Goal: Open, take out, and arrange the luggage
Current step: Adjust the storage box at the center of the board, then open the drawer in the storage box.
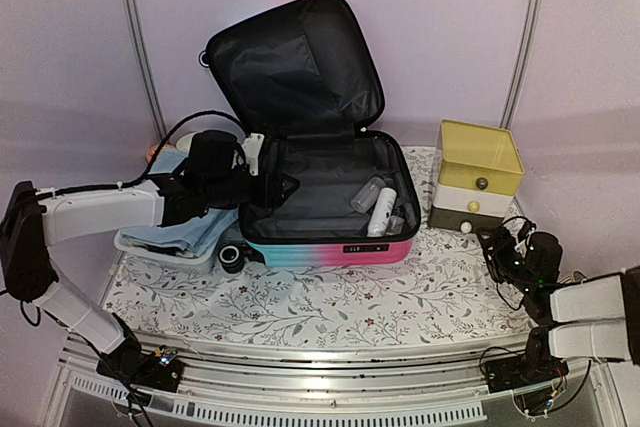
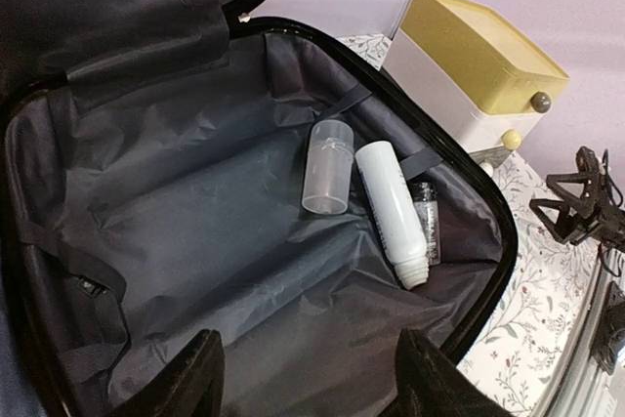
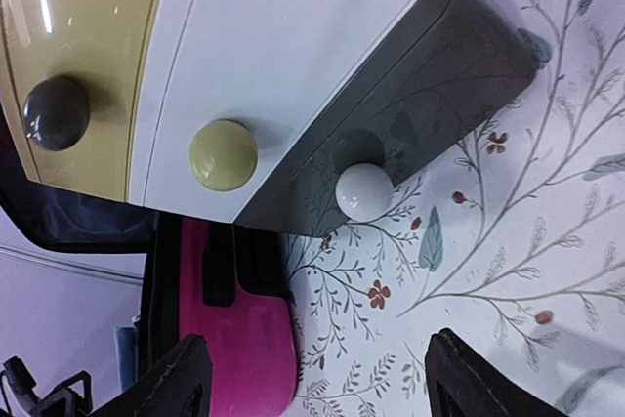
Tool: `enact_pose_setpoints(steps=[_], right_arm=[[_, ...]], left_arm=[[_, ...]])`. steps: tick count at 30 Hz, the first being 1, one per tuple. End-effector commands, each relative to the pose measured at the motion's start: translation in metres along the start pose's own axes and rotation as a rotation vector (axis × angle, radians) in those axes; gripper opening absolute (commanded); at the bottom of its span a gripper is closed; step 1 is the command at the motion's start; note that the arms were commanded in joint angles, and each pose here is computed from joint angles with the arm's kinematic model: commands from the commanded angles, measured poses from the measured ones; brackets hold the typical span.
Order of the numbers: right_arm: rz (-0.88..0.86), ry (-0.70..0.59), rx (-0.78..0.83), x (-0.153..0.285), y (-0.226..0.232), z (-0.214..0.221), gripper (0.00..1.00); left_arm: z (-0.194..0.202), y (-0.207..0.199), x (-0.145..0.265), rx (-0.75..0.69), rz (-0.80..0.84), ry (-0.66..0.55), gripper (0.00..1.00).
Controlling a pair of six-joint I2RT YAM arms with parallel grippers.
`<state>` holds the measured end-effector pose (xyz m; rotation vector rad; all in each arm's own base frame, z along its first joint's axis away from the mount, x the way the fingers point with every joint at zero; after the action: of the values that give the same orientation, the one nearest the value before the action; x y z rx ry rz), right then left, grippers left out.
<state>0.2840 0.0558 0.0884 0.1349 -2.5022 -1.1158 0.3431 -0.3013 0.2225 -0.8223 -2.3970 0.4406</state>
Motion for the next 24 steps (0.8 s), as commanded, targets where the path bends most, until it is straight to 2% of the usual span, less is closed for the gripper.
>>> enact_pose_setpoints(steps=[1,6,8,11,19,24], right_arm=[[-0.280,-0.013,-0.041,-0.012,0.044,-0.020,0.73],[-0.362,-0.042,-0.211,-0.021,0.035,-0.019,0.60],[-0.337,-0.013,-0.268,-0.034,0.024,-0.013,0.56],[-0.286,-0.051,-0.255,-0.038,0.012,-0.015,0.56],[-0.274,-0.079,-0.255,-0.054,0.006,-0.022,0.56],[-0.253,-0.147,-0.272,-0.060,0.002,-0.035,0.55]], left_arm=[[0.006,-0.006,-0.004,-0.008,0.025,0.005,0.62],[0.005,-0.005,-0.001,-0.009,0.020,-0.002,0.62],[0.005,-0.005,0.001,-0.013,0.016,-0.006,0.62],[0.006,-0.003,0.002,-0.017,0.003,-0.002,0.62],[0.009,-0.002,-0.005,-0.012,0.002,0.013,0.62],[0.008,-0.003,-0.008,-0.010,0.007,0.018,0.62]])
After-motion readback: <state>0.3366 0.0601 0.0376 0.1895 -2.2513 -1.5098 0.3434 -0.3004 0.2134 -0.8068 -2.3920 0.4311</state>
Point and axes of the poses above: each gripper's point midway between its finger pads, its own x axis back along the fingers, its own y axis along the line the jaws close on, z = x × y, the point moved 1 cm from there along x, back along the fingers, and after that the axes turned 14 degrees about x, right-handed, at the moved point
